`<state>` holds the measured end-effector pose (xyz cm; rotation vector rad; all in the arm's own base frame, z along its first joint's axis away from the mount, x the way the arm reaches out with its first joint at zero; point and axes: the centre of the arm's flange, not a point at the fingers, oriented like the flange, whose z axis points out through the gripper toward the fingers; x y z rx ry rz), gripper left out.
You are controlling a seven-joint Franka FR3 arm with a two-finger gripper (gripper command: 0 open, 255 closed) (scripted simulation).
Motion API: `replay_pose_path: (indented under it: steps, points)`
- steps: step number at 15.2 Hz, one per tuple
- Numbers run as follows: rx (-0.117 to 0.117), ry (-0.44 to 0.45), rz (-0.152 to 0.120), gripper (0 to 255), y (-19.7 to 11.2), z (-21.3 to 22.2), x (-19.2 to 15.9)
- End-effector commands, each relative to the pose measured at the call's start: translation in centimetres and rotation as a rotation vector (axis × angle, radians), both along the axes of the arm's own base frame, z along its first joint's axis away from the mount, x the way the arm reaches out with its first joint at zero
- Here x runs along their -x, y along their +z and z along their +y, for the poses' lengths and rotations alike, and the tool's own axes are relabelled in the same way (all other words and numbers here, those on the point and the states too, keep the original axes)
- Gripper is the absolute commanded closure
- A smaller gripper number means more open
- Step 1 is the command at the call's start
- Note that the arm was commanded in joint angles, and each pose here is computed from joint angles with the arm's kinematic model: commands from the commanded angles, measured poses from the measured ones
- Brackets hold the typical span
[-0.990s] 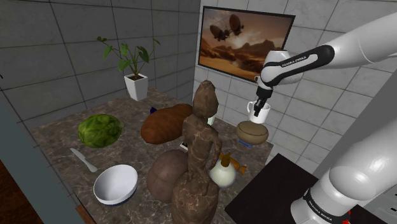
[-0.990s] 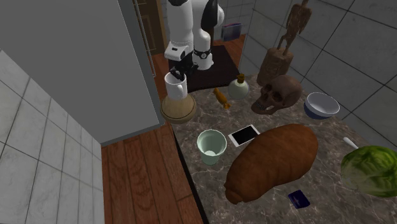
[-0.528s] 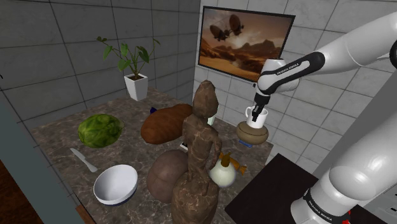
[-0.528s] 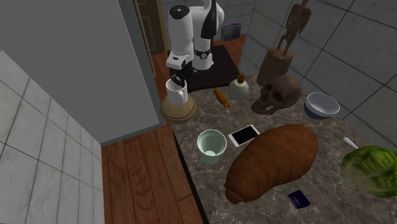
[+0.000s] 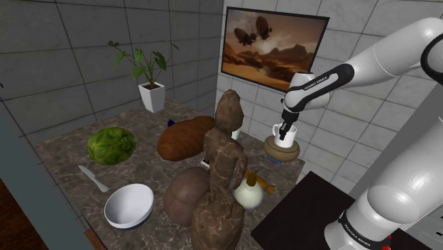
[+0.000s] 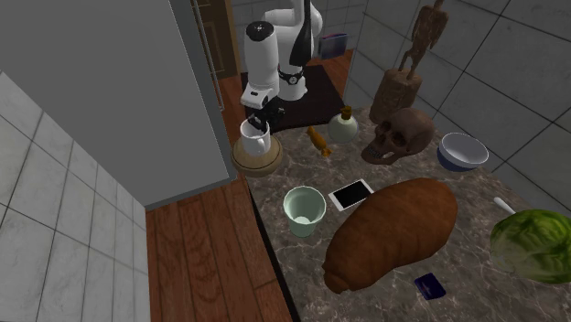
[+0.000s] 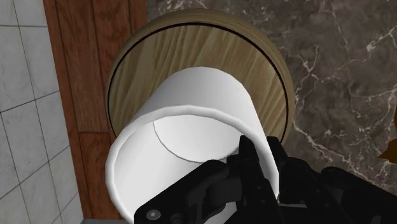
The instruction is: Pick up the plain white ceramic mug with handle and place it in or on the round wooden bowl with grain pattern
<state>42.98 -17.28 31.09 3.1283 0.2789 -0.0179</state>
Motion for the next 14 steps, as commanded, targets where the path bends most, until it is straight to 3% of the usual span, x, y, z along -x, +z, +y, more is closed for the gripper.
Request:
replay_pose_path:
  steps: [1, 4, 5, 10, 14]
  points:
    - [0.000, -0.002, 0.002, 255, -0.1, -0.1, 0.0]
    - [0.000, -0.002, 0.002, 255, -0.1, -0.1, 0.0]
    - [0.000, -0.002, 0.002, 0, -0.2, -0.1, 0.1]
    - [0.000, -0.002, 0.002, 0, -0.1, -0.1, 0.0]
    - [0.000, -0.002, 0.002, 0, 4.9, -0.1, 0.0]
